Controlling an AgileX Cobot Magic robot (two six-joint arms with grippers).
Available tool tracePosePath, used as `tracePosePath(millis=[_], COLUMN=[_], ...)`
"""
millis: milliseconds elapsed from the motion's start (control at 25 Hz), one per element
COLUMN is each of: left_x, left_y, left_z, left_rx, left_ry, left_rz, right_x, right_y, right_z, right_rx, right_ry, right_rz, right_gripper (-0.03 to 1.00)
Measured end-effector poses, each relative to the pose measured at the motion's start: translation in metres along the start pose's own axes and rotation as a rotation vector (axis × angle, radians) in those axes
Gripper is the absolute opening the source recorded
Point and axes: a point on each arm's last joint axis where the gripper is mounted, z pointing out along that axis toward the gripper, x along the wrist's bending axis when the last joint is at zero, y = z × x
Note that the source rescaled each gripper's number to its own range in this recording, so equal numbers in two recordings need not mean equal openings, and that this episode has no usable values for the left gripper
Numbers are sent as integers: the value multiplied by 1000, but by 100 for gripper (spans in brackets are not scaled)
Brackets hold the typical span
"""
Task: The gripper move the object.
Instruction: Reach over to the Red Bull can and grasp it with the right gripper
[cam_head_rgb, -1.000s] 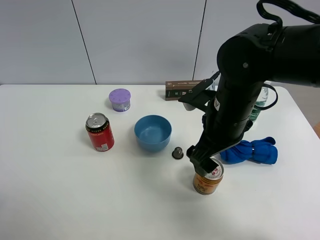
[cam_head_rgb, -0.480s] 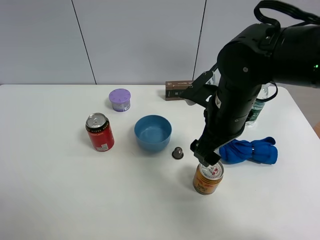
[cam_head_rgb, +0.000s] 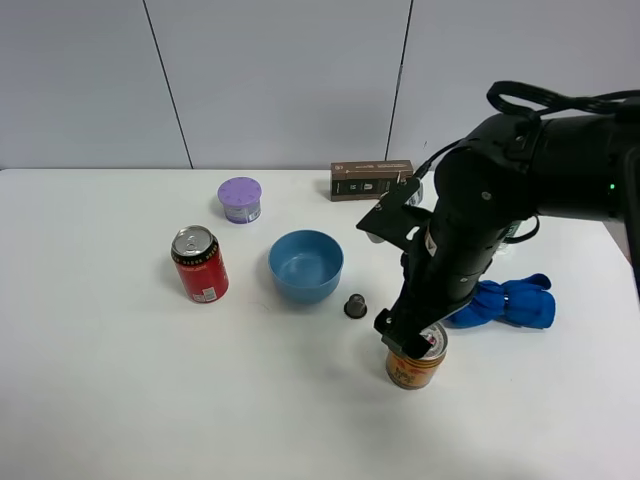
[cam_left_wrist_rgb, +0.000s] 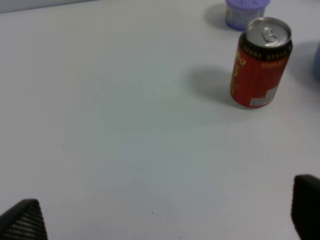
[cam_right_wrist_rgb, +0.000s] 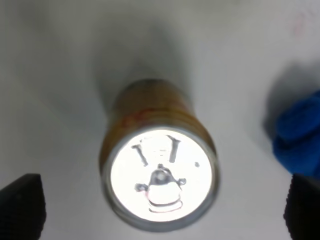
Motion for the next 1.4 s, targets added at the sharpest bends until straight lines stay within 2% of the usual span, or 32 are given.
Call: tracePosePath(millis=[160,400,1160,1240,1400], left_x=[0,0,0,0,0], left_y=[0,0,0,0,0], left_z=[0,0,0,0,0], left_rx=[0,0,0,0,0], left_ry=[0,0,0,0,0], left_rz=[0,0,0,0,0], right_x=[3,4,1,1,2], right_y=[2,5,4,4,3], right_z=[9,29,55,58,64], right_rx=[-25,22,117,136,161], right_ry=[25,35,45,47,53], right_rz=[18,16,24,23,24], right_gripper=[87,87,87,84,72])
